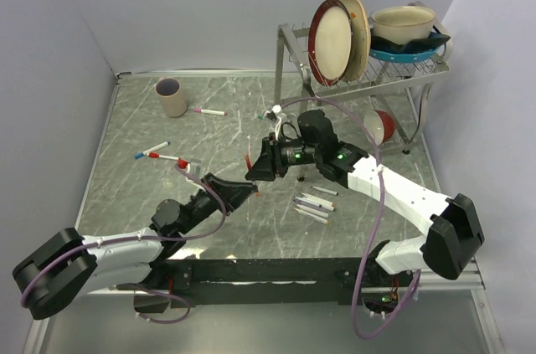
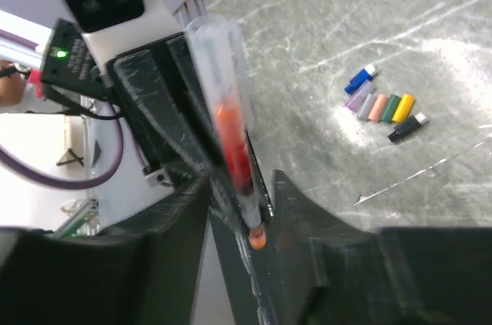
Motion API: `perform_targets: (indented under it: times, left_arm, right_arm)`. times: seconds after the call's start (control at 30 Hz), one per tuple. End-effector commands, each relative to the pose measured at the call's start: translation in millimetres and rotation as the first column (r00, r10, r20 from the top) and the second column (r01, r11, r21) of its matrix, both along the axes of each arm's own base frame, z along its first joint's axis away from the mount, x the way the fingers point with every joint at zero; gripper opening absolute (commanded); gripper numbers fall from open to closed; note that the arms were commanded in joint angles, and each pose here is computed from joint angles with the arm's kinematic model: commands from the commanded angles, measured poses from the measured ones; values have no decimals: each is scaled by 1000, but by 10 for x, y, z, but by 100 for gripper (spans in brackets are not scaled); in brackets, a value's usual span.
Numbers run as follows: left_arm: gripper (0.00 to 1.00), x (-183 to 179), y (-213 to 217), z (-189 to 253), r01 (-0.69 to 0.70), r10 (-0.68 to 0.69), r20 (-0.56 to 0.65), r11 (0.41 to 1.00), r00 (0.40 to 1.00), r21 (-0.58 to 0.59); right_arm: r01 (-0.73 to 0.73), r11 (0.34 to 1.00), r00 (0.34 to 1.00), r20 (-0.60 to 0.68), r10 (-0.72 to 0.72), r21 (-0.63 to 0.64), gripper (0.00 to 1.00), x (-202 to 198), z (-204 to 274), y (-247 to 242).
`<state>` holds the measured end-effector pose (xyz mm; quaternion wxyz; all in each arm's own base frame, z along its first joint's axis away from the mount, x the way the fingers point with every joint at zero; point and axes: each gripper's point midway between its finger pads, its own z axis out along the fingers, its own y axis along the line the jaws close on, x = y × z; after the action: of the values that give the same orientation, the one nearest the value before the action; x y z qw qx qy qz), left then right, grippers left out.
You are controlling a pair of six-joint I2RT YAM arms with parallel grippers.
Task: Open the pen caps
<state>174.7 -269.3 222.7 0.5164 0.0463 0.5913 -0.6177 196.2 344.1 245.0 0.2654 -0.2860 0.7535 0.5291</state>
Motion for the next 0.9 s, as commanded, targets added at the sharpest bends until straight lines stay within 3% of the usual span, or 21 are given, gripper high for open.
perform_targets:
  times: [0.0,0.07,0.1,0.17,0.2,0.23,0.27,0.3,0.33,0.43,0.53,0.7,0.87]
  left_arm:
    - [1,-26,-31,359,6,2,90,996,996,-84]
    - [2,-38,-31,358,11,-3,88,996,996,-87]
    - [10,-43,-28,356,13,-6,81,996,997,-90]
    - [34,-19,-23,301,1,2,45,998,999,-66]
    - [53,4,-27,243,-9,10,23,999,1000,-39]
    - [59,15,-24,243,-17,18,23,1000,1000,-24]
    - [71,-10,20,268,-25,26,38,999,999,-22]
    - [89,-25,74,216,-40,41,48,999,998,-14]
    - [93,-26,112,188,-54,55,47,998,997,-8]
    - [96,-20,229,285,-101,102,67,995,993,-13]
    - [93,99,343,364,-188,188,45,982,981,0]
    - [78,322,377,379,-279,281,-65,959,957,45]
    - [62,445,267,319,-282,295,-146,954,944,98]
  right_arm:
    - [-35,998,996,82,31,51,27,16,225,138]
    - [-48,998,995,88,44,43,8,0,189,149]
    - [-53,998,993,103,49,31,0,9,151,137]
    - [-57,998,991,124,54,18,0,3,116,112]
    - [-65,998,987,144,65,-3,0,-2,58,85]
    - [-80,997,984,160,80,-6,0,-19,50,64]
    - [-95,995,978,185,96,-12,0,-24,39,29]
    - [-122,992,966,226,128,-41,0,-37,-20,-20]
    - [-187,982,953,239,188,-31,0,-121,-5,-46]
    - [-331,943,901,287,326,-31,0,-273,-49,-148]
    - [-320,946,907,271,322,-53,0,-241,-118,-143]
    - [-319,945,913,245,327,-75,0,-224,-183,-105]
    - [-313,945,914,241,327,-95,0,-229,-239,-84]
